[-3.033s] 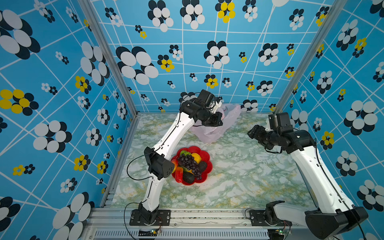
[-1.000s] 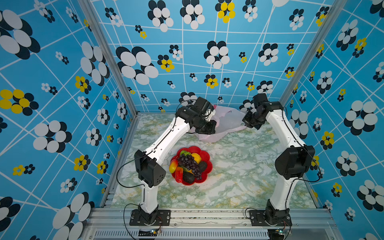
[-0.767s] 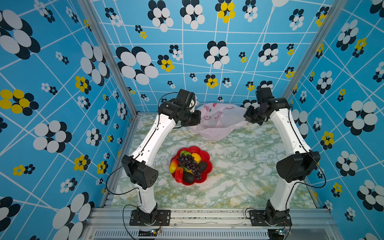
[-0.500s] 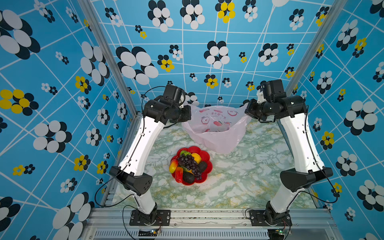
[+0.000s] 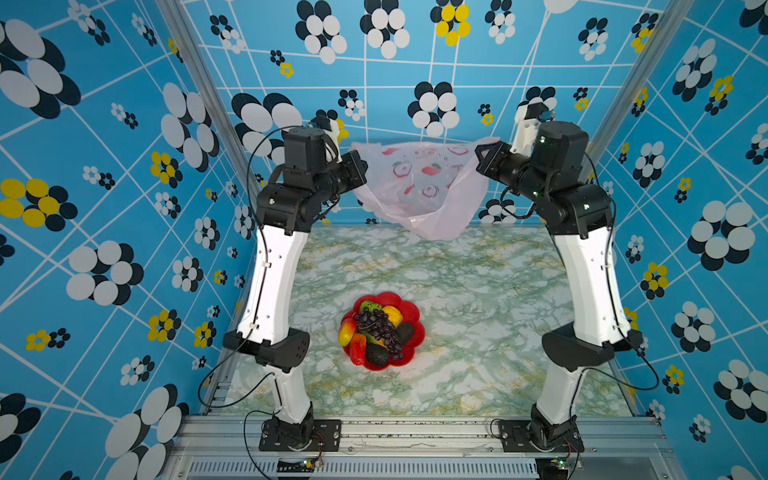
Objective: Place the fruits into the plastic bag
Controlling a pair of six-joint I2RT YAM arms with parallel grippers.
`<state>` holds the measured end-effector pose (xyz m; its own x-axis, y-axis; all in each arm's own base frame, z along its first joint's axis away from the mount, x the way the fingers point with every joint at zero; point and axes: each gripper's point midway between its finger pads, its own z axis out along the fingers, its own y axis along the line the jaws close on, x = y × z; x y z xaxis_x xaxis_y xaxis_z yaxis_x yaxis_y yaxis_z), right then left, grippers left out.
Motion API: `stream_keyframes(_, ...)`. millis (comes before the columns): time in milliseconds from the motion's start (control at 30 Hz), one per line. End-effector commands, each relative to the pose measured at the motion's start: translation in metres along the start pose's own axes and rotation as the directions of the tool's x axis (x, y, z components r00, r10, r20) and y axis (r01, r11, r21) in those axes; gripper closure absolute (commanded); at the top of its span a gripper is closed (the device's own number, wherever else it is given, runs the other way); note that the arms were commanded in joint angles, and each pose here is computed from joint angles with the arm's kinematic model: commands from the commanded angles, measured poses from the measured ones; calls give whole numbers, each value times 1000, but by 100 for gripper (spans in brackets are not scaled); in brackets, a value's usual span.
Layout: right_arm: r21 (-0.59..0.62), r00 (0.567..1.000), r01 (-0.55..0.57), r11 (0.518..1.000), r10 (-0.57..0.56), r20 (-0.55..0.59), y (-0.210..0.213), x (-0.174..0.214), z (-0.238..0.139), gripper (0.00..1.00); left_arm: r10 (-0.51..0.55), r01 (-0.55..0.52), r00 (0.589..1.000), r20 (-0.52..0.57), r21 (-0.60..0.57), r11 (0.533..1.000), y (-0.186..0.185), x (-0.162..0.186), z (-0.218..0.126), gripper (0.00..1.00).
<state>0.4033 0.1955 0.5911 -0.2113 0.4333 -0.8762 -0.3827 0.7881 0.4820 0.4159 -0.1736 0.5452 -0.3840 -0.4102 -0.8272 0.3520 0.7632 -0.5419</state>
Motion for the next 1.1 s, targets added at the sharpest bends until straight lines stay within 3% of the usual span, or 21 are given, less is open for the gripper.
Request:
stream_keyframes(0, -128, 955, 131, 983, -90, 284, 60, -76, -74, 100, 143, -194, 937, 318, 138, 971, -74, -56, -79, 96)
stream_keyframes(67, -61, 980, 150, 987, -141, 139, 40, -39, -57, 100, 207, -242, 934, 291, 91, 966, -71, -38, -85, 95)
stream_keyframes(133, 59, 980, 170, 984, -162, -113, -8, 42, -18, 100, 230, -234, 962, 148, 9, 972, -37, 6, -62, 95)
stream_keyframes(167, 126, 956, 173, 977, -136, -259, -40, 99, -1, 100, 220, -218, 975, 31, -64, 974, -1, 42, -42, 96)
stream_keyframes(200, 204, 907, 171, 964, -73, -415, -78, 169, 12, 100, 154, -167, 984, -90, -164, 972, 46, 83, -24, 96)
stream_keyframes(233, 260, 855, 163, 952, -5, -518, -104, 220, 15, 100, 21, -73, 978, -206, -250, 965, 94, 126, -11, 99)
stream_keyframes(267, 305, 781, 153, 940, 74, -620, -128, 273, 13, 100, -187, 73, 929, -319, -338, 938, 142, 175, -5, 100)
stream_keyframes(300, 339, 726, 146, 929, 132, -675, -140, 307, 10, 100, -353, 200, 861, -367, -395, 897, 173, 209, -4, 100)
stream_keyframes(333, 372, 697, 135, 918, 179, -694, -147, 322, 7, 100, -447, 272, 810, -380, -432, 860, 193, 233, -6, 100)
stream_keyframes(367, 387, 687, 119, 914, 206, -697, -148, 327, 8, 100, -493, 317, 791, -363, -446, 837, 205, 243, -10, 100)
stream_keyframes(400, 373, 707, 100, 923, 198, -679, -143, 320, 14, 100, -501, 337, 799, -334, -441, 832, 210, 242, -15, 100)
stream_keyframes(500, 318, 788, 49, 947, 159, -595, -121, 282, 41, 100, -431, 313, 863, -265, -389, 867, 203, 205, -25, 100)
stream_keyframes(567, 284, 799, 31, 958, 147, -583, -109, 270, 59, 100, -391, 278, 884, -256, -386, 880, 200, 188, -28, 100)
stream_keyframes(667, 245, 775, 0, 969, 155, -612, -97, 281, 87, 100, -360, 247, 900, -246, -393, 886, 202, 181, -33, 100)
stream_keyframes(800, 220, 740, -48, 974, 182, -648, -89, 311, 112, 100, -395, 268, 886, -245, -425, 865, 217, 199, -43, 100)
stream_keyframes(933, 209, 704, -73, 975, 199, -682, -87, 336, 122, 100, -415, 277, 880, -230, -460, 844, 227, 211, -63, 100)
stream_keyframes(1067, 212, 676, -99, 972, 222, -703, -87, 354, 128, 100, -378, 228, 901, -213, -508, 831, 231, 212, -87, 100)
